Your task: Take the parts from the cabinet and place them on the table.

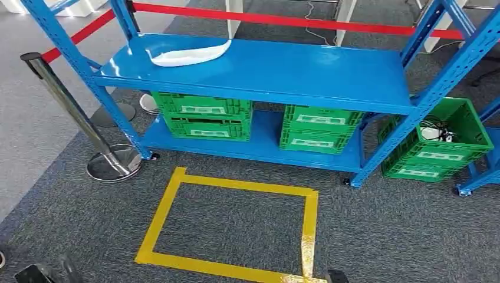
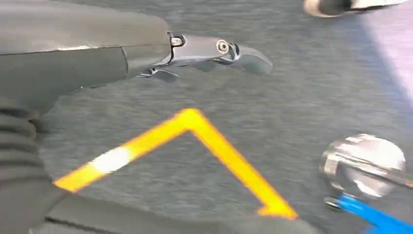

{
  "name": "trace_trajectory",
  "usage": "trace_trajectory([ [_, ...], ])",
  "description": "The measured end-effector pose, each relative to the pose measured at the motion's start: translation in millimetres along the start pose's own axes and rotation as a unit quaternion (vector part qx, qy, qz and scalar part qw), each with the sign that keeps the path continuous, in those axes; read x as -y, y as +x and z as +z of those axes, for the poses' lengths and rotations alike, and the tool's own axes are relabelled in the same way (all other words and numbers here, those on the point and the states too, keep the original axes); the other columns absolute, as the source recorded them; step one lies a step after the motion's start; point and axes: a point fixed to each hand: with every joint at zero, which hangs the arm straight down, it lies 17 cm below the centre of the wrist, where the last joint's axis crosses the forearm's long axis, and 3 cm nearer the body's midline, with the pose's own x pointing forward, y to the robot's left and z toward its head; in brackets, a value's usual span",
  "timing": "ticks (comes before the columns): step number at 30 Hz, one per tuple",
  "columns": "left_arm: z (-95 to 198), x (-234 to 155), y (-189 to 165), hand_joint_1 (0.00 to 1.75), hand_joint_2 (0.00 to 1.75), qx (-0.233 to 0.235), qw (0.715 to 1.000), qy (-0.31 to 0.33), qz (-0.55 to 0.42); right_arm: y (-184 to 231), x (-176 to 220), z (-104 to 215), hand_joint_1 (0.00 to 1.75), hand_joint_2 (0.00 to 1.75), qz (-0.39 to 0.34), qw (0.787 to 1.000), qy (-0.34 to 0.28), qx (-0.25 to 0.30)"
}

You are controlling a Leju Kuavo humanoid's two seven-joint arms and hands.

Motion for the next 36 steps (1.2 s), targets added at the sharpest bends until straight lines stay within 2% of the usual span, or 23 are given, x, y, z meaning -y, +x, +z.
trace_trajectory([
  [5,-10,12,58,0.00,0.00,0.089,0.996,-0.023,-0.007,3,-3,1,0.00,1.75,-0.005,1.000,0.002,0.007],
  [12,-3,25,128,0.00,0.00,0.200,0.978,-0.050,-0.029,3,-3,1,0.00,1.75,-0.008,1.000,0.003,0.014],
  [13,1,28,138,0.00,0.00,0.217,0.974,-0.056,-0.035,4,-3,1,0.00,0.00,-0.008,1.000,0.004,0.015],
  [17,13,35,180,0.00,0.00,0.283,0.956,-0.068,-0.050,7,-10,2,0.00,0.00,-0.012,1.000,0.011,0.020],
  [24,54,56,251,0.00,0.00,0.397,0.910,-0.092,-0.077,6,-10,3,0.00,0.00,-0.021,1.000,0.014,0.017],
  [26,65,58,260,0.00,0.00,0.418,0.899,-0.096,-0.090,5,-11,3,0.00,0.00,-0.020,1.000,0.015,0.016],
  [36,151,71,332,0.00,0.00,0.563,0.813,-0.086,-0.123,4,-19,5,0.00,0.00,-0.015,0.999,0.029,0.014],
])
